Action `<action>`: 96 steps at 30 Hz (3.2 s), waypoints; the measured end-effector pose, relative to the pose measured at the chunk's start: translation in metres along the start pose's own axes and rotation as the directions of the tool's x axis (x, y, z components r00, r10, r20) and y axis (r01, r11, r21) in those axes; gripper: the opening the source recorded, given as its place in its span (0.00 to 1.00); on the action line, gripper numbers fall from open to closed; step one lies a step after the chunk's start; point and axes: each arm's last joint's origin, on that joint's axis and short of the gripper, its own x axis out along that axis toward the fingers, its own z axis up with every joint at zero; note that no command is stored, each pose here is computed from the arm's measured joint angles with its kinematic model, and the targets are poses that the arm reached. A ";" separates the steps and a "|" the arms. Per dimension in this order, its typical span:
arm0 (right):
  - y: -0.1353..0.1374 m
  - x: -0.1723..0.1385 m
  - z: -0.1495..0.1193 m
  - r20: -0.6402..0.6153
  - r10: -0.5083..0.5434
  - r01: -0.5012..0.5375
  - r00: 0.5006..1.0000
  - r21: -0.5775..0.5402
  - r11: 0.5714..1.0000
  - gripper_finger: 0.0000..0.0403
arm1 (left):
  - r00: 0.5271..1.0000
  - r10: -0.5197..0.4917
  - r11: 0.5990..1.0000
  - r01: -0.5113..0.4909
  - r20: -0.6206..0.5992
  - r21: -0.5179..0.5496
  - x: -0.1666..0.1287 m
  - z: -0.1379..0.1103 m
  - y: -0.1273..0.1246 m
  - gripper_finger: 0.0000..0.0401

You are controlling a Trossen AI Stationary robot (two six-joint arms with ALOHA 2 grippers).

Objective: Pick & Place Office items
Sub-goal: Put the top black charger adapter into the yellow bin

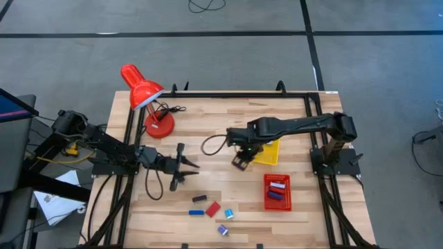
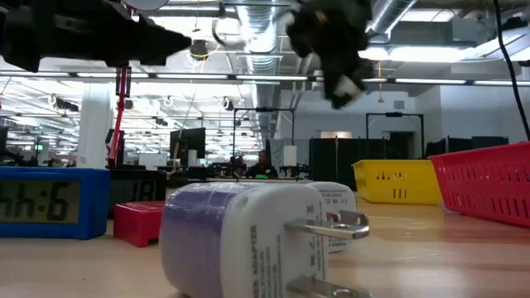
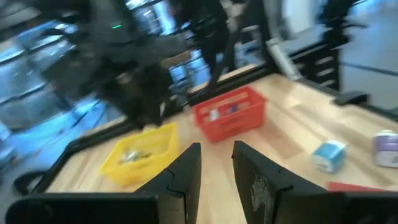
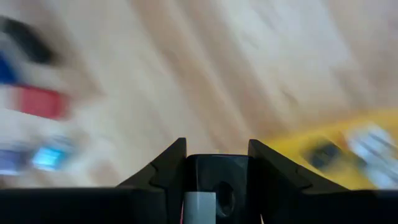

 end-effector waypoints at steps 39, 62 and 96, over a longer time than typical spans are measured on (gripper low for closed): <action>0.042 0.134 -0.023 -0.456 0.004 -0.027 0.890 -0.045 0.999 0.34 | 0.957 -0.043 0.995 0.068 -0.286 0.079 0.037 -0.023 -0.017 0.22; 0.046 0.142 -0.034 -0.455 0.003 -0.043 0.890 -0.076 0.996 0.45 | 0.951 -0.050 0.996 0.071 -0.305 0.057 0.036 -0.025 -0.017 0.22; 0.058 0.110 -0.039 -0.352 -0.117 0.073 0.929 -0.135 0.988 0.48 | 0.951 -0.052 0.996 0.072 -0.305 0.057 0.036 -0.025 -0.017 0.22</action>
